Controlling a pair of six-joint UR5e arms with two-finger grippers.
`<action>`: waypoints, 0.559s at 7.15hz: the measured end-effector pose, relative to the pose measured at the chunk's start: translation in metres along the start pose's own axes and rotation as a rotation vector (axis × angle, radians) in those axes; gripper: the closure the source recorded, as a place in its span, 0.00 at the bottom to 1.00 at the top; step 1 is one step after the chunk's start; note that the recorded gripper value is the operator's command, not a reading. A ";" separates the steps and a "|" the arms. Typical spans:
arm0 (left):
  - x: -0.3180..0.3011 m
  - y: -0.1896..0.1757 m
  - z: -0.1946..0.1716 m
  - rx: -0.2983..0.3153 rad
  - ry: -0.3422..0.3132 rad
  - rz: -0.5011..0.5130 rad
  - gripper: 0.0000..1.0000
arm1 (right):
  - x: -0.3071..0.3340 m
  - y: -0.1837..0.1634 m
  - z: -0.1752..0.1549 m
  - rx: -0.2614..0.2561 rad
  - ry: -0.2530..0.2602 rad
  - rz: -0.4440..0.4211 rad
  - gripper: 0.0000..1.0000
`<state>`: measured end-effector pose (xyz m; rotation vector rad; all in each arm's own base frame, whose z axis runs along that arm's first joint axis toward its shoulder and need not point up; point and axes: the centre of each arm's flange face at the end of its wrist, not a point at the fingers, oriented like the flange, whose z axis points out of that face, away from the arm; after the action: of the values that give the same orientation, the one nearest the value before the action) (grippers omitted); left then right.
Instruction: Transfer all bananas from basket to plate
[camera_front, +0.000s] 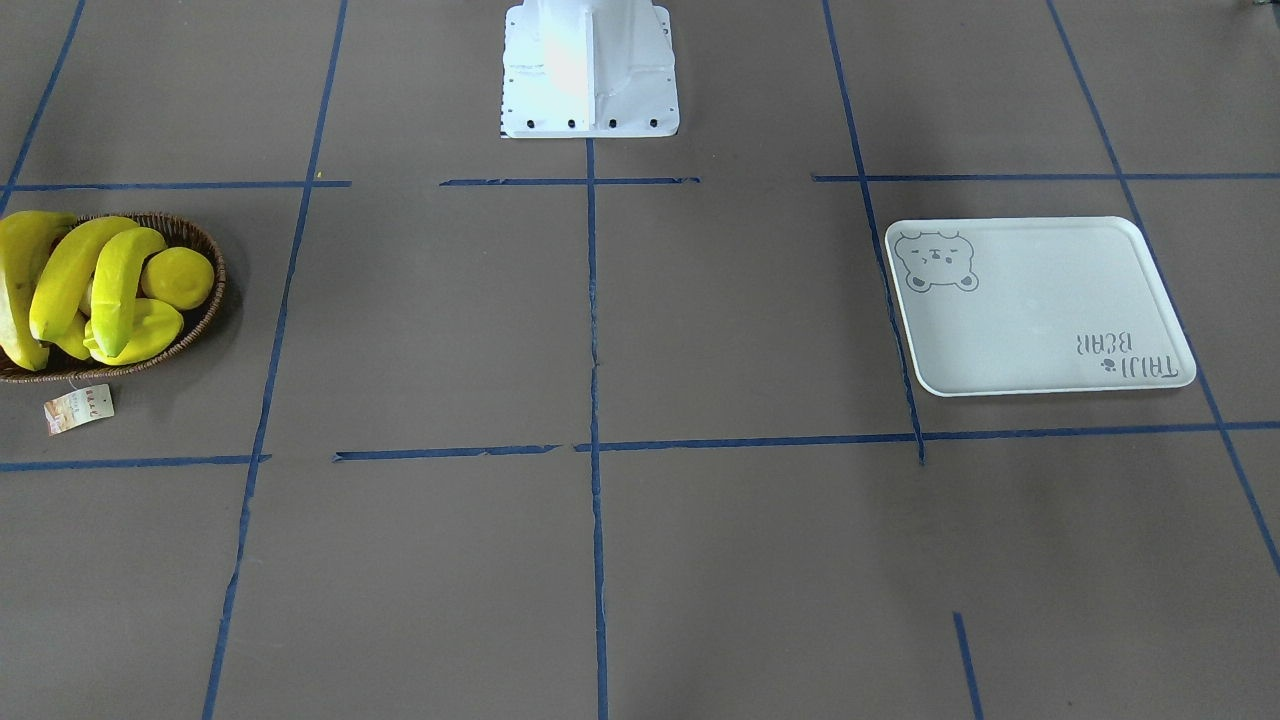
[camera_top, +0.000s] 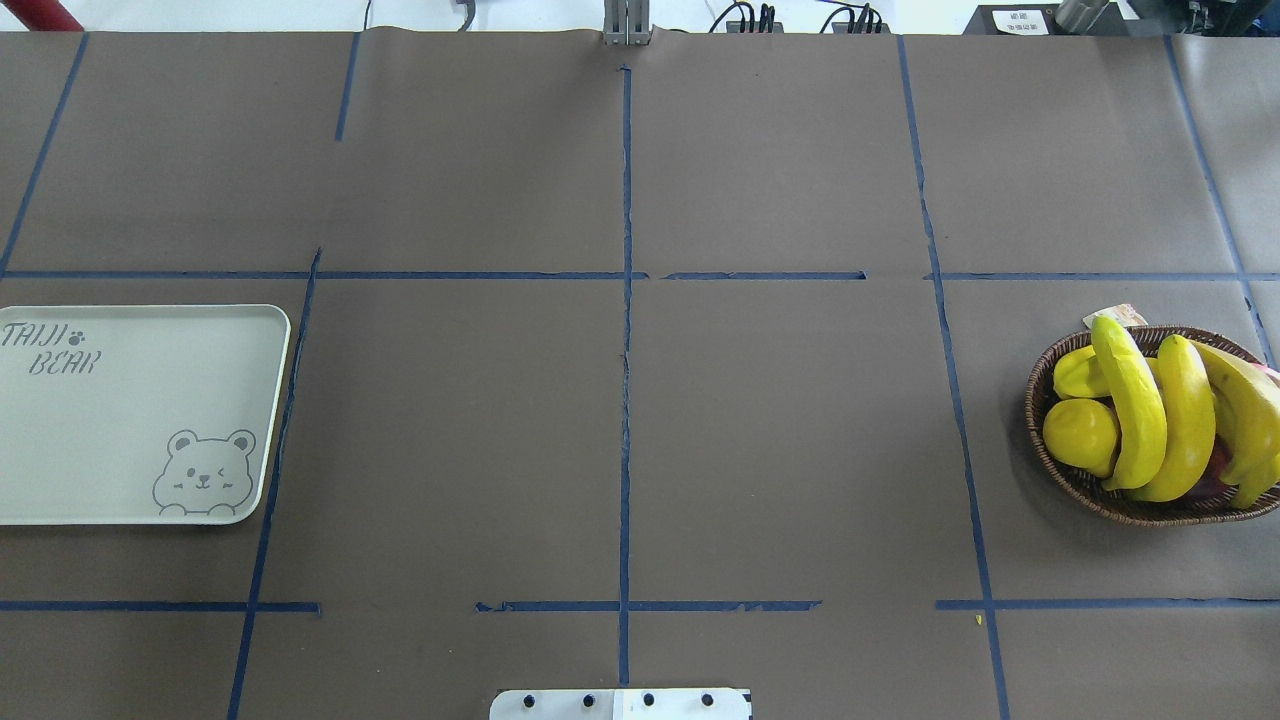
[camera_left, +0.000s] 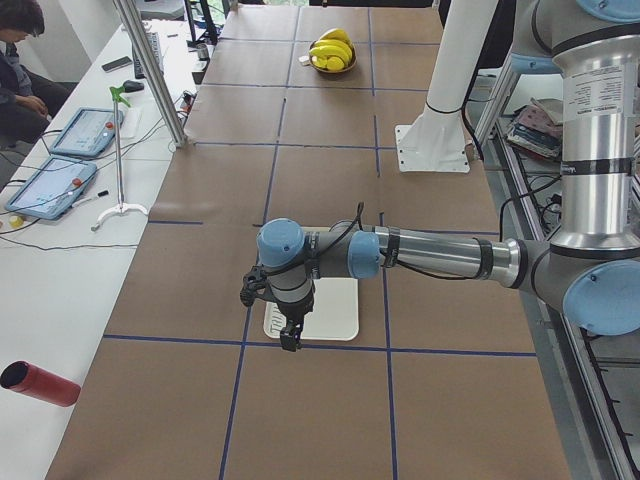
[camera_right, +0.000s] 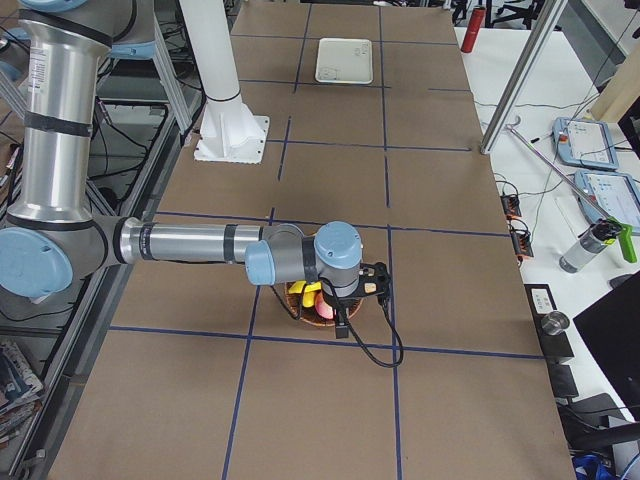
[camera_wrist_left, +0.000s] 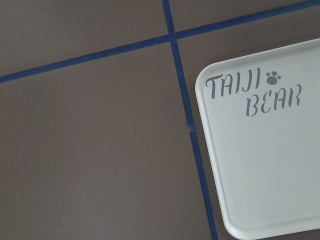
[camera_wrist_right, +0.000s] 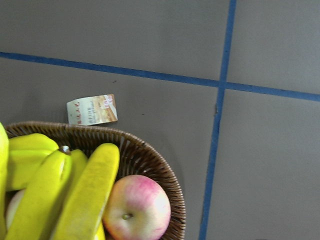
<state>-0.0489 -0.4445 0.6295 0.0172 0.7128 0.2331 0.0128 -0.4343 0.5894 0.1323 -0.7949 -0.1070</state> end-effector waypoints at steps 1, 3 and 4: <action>0.000 0.000 0.000 0.000 0.001 0.000 0.00 | -0.034 -0.004 -0.007 0.009 -0.008 0.016 0.01; 0.000 0.000 0.000 -0.001 0.001 -0.001 0.00 | -0.094 -0.006 0.003 -0.008 0.009 0.057 0.01; 0.000 0.001 0.001 -0.001 0.001 -0.001 0.00 | -0.112 0.001 0.014 -0.012 0.027 0.068 0.01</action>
<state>-0.0487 -0.4440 0.6303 0.0153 0.7140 0.2323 -0.0750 -0.4179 0.5202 0.0951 -0.7711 -0.0462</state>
